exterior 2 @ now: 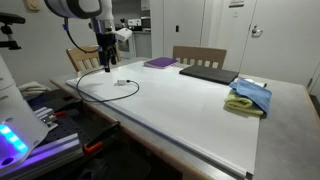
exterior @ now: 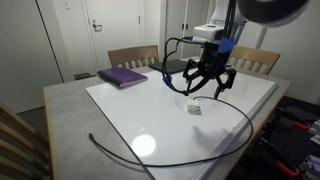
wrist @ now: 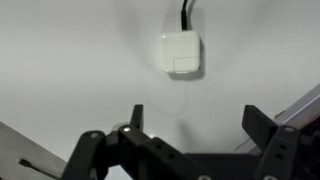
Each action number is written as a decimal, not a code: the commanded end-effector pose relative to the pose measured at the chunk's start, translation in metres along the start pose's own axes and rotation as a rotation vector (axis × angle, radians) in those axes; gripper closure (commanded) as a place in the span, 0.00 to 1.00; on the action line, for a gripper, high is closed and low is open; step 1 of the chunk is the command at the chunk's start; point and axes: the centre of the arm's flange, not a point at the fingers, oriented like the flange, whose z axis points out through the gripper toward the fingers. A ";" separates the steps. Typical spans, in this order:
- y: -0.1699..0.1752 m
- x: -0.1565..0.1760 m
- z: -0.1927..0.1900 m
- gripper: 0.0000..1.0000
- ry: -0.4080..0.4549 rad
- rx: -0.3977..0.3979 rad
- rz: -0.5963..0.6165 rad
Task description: Unwind the phone charger on the whiteboard
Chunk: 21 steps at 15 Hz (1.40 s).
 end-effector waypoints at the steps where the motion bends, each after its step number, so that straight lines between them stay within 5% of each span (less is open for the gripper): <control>1: -0.016 -0.001 0.007 0.00 0.017 -0.014 -0.059; 14: -0.014 0.000 0.062 0.00 -0.088 0.073 -0.192; 21: 0.025 0.003 0.059 0.00 -0.078 0.014 -0.134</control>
